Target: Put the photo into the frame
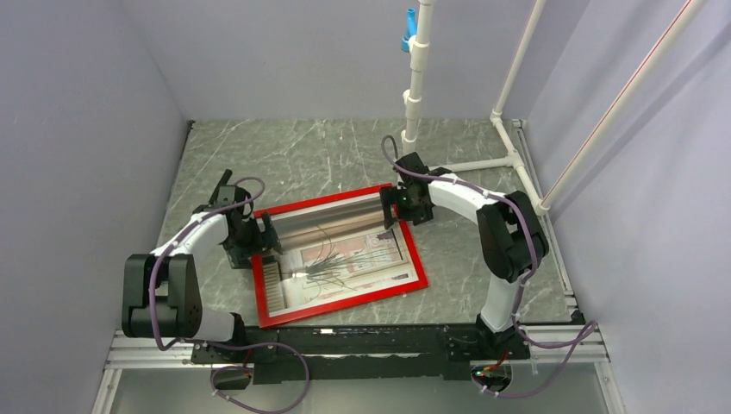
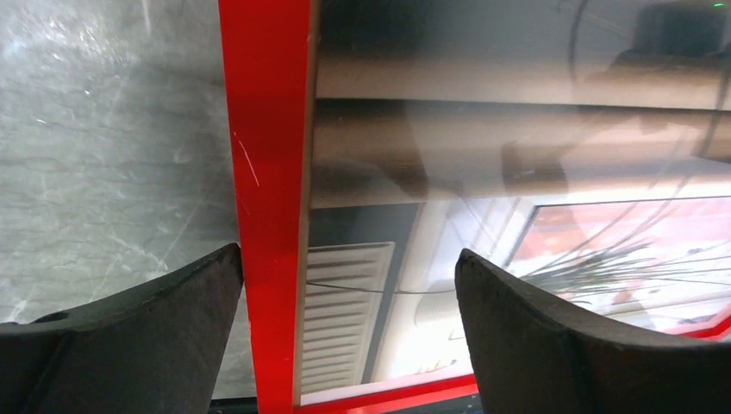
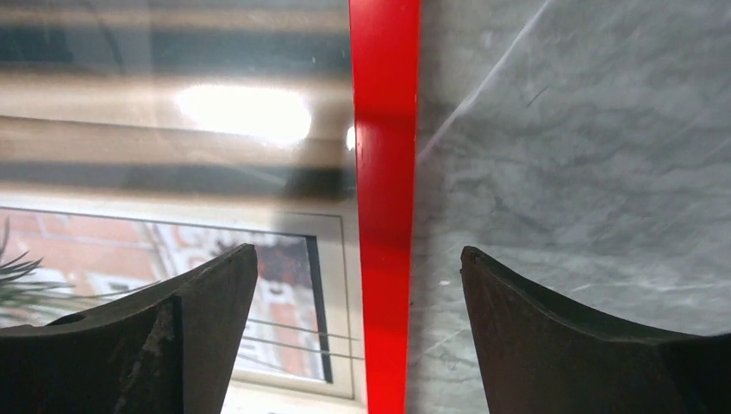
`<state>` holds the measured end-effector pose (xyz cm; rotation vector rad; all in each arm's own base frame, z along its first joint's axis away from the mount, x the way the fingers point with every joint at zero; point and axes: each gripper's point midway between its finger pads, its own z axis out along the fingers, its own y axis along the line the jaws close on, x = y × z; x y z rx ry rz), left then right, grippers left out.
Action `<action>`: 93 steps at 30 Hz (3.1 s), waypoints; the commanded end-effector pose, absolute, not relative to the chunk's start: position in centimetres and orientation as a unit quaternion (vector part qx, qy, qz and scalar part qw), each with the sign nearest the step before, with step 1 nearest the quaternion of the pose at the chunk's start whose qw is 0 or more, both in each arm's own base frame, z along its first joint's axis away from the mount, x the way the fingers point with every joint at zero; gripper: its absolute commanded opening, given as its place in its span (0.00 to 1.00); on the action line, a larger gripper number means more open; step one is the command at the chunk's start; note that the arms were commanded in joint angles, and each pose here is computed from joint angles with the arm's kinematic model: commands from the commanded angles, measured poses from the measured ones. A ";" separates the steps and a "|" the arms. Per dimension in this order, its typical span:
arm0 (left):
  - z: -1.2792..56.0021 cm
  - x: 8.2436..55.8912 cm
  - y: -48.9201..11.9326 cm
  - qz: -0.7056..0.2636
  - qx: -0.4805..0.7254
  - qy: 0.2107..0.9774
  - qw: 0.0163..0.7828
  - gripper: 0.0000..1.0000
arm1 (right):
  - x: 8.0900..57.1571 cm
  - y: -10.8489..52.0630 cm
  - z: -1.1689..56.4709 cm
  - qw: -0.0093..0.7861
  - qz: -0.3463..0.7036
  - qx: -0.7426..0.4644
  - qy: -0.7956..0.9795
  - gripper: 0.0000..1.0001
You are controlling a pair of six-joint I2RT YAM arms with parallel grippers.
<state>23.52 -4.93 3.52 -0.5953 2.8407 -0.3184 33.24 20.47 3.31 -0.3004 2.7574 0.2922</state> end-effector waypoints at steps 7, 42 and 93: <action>2.3 22.1 -7.3 -0.178 -0.226 0.952 0.101 0.81 | 33.5 26.7 4.0 0.123 0.178 -0.112 0.970 0.90; 5.5 14.1 -12.5 -0.182 -0.210 0.956 0.096 1.00 | 43.3 33.5 8.1 0.238 0.098 -0.166 0.952 1.00; 17.4 25.0 -8.9 -0.142 -0.133 0.935 0.296 0.99 | 20.6 28.0 0.9 0.052 0.058 -0.081 0.994 0.26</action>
